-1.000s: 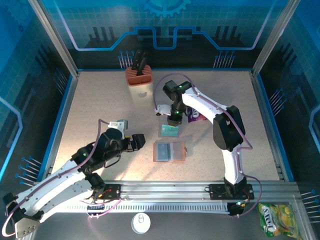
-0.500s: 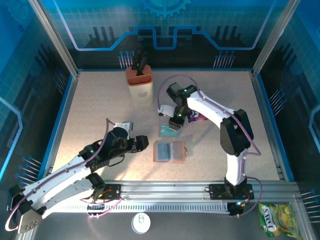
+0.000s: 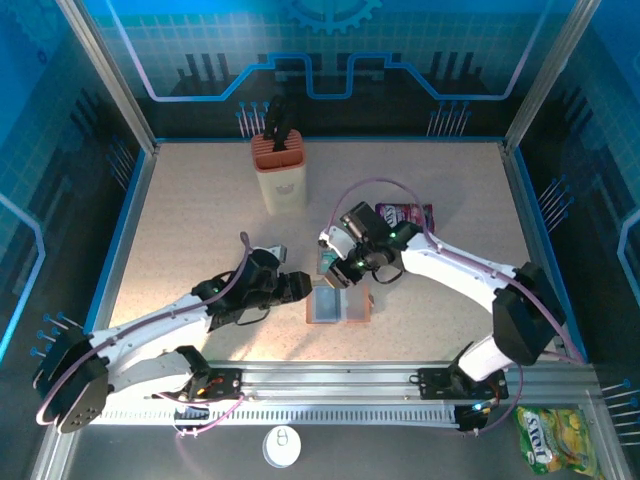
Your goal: Take the credit cards out of the card holder
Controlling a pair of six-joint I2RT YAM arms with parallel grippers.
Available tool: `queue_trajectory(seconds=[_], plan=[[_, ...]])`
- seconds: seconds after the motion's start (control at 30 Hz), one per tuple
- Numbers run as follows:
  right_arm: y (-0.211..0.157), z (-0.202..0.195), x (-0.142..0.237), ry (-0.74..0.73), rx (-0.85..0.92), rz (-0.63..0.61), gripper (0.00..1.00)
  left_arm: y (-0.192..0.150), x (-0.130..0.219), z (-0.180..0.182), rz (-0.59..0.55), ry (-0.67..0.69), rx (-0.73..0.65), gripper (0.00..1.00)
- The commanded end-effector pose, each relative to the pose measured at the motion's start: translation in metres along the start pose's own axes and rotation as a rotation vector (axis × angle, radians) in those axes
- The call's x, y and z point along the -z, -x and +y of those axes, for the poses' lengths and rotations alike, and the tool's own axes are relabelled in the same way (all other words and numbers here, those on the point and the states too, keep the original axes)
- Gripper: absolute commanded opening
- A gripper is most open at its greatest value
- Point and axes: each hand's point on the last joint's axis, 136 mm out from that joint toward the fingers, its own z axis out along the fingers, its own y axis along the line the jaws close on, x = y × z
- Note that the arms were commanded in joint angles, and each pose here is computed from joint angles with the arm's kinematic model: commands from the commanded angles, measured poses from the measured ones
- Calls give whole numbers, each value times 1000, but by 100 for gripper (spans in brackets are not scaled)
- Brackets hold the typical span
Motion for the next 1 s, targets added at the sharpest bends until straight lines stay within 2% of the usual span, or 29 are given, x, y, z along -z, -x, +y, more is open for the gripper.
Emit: queue_trajectory(seconds=[0.0,0.3,0.53,0.97], plan=[[17,6,5,23,-151,-138,33,-8,-9,-4,35,-23,37,53],[-13,2,-4,37,-329,-173,35,-29,-28,22,95,96,110,33],[-18,-1,-14,65,-477,-199,35,-39,-46,23,150,126,121,16],[-37,8,-47,158,-672,-28,34,-45,-54,31,174,166,120,3]])
